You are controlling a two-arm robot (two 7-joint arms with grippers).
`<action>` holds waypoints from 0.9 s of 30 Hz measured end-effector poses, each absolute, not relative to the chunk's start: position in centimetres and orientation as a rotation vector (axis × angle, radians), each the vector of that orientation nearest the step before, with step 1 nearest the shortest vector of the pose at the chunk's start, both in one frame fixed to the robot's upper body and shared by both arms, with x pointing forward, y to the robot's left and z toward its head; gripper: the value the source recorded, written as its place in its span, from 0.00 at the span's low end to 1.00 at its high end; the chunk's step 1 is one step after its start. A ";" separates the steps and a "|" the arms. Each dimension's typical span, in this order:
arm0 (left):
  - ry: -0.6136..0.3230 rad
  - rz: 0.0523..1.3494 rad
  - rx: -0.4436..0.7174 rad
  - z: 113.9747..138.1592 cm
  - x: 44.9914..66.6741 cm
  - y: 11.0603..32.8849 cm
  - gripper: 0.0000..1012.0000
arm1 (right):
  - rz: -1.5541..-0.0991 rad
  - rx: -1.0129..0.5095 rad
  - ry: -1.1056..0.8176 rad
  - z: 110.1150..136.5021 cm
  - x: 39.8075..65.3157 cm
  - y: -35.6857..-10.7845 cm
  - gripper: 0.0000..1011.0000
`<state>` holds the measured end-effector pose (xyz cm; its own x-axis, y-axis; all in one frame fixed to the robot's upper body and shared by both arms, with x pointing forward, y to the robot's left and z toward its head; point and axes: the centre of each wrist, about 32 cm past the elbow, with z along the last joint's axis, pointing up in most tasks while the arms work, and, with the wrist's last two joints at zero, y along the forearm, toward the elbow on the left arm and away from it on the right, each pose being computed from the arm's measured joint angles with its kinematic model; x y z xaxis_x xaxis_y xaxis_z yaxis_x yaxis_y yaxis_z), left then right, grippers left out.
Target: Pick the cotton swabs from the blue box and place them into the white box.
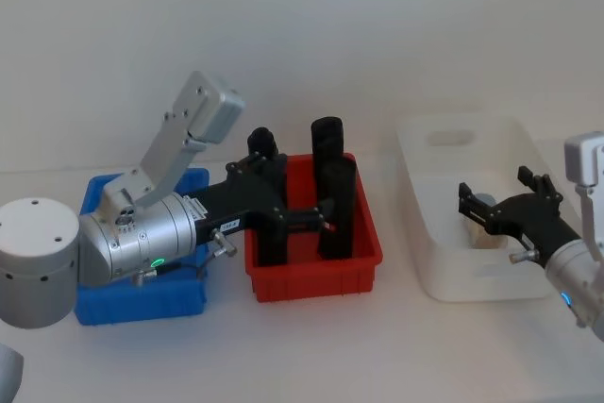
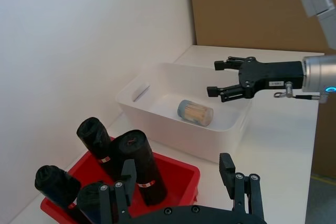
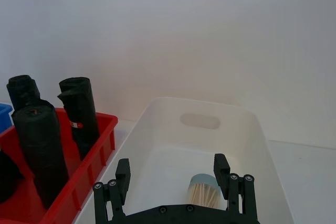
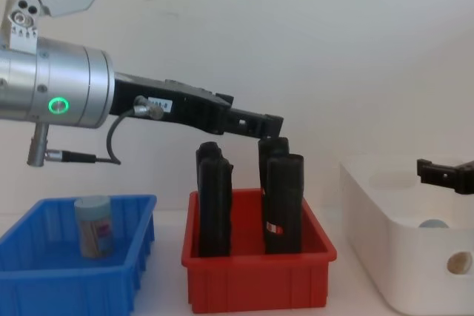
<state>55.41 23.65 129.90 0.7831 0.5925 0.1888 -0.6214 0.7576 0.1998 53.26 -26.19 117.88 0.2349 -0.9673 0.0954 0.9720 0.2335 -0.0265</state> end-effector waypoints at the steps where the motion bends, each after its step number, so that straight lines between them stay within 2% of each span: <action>1: -0.120 0.670 0.257 129.7 55.3 23.6 0.99 | -1.330 -0.084 -0.064 117.9 53.1 -26.1 0.99; 27: -0.221 0.918 0.169 124.4 52.3 21.5 0.99 | -1.243 0.012 -0.077 118.6 45.5 -24.0 0.99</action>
